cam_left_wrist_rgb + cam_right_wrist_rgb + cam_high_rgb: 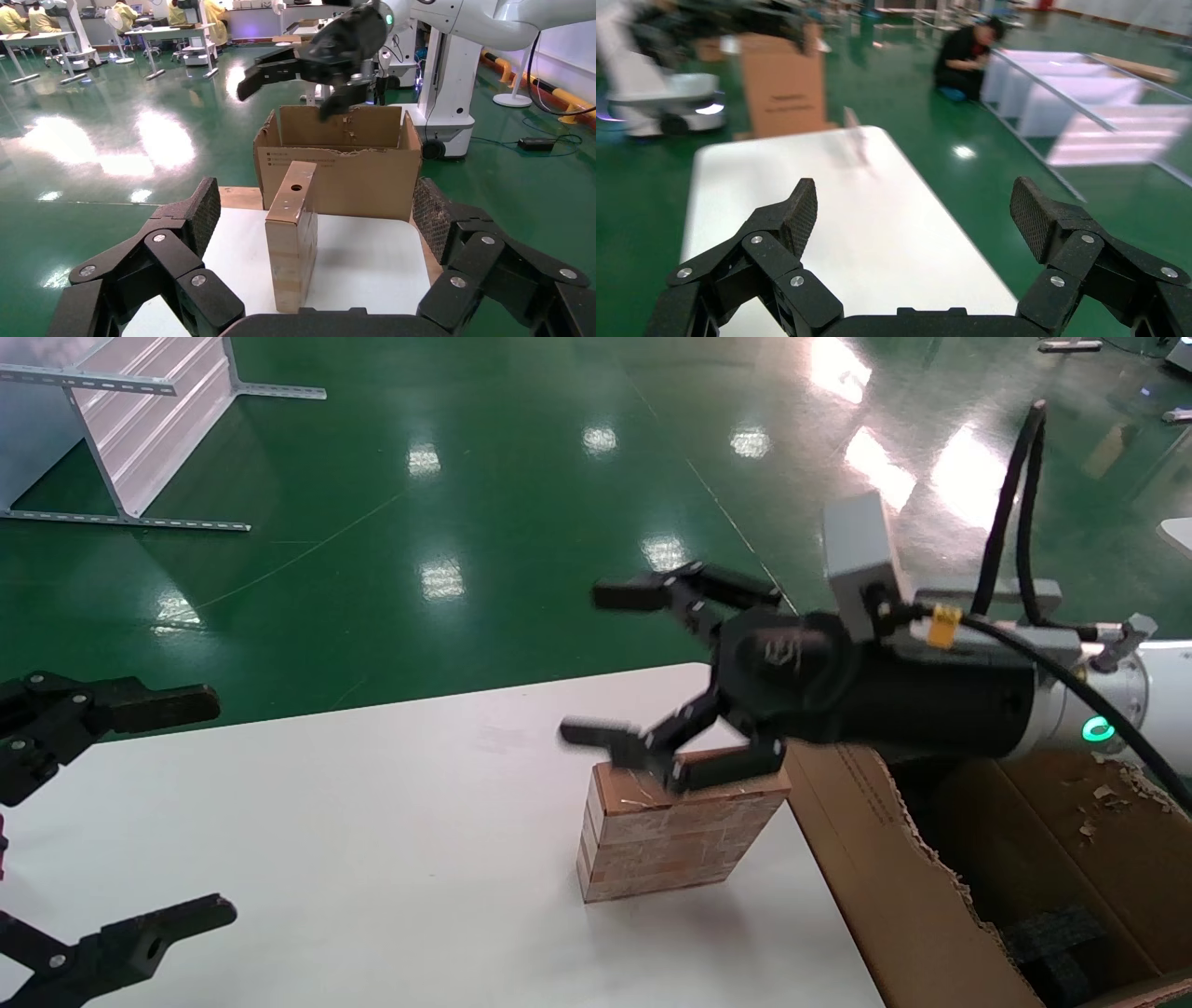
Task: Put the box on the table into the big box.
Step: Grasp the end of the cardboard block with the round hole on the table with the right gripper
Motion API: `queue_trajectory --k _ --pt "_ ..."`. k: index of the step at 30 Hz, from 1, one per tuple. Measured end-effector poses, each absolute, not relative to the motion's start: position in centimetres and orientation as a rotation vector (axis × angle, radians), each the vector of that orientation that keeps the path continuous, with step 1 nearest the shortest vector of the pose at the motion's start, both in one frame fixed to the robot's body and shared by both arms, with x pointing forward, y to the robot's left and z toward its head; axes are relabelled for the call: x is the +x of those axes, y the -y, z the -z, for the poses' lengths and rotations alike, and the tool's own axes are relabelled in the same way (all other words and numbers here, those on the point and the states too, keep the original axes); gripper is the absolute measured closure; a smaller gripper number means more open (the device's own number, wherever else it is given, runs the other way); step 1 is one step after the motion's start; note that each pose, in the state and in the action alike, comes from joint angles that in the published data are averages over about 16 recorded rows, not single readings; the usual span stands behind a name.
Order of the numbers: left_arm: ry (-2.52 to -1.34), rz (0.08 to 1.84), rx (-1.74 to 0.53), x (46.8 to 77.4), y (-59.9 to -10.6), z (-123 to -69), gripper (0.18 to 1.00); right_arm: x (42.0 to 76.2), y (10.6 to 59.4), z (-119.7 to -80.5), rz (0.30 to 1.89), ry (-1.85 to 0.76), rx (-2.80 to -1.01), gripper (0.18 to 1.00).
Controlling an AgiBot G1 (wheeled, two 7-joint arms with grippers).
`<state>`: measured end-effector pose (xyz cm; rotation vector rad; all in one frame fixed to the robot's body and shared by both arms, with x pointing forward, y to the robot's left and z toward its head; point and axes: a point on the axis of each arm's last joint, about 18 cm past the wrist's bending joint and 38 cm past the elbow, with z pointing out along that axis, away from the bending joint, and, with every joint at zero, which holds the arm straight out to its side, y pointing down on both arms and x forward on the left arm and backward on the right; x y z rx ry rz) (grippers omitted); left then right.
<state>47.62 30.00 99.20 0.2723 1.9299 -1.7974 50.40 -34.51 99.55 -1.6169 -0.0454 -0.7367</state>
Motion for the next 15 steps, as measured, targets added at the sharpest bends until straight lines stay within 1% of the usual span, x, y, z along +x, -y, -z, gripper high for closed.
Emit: queue_trajectory --k 7,15 --pt "-1.930 1.797 0.272 47.6 -30.0 -99.2 0.184 51.7 37.0 -99.2 0.824 -0.050 -1.668 0.178" --pt "-1.930 1.797 0.272 47.6 -30.0 -99.2 0.184 52.2 39.5 -98.3 0.856 -0.110 -1.734 0.178"
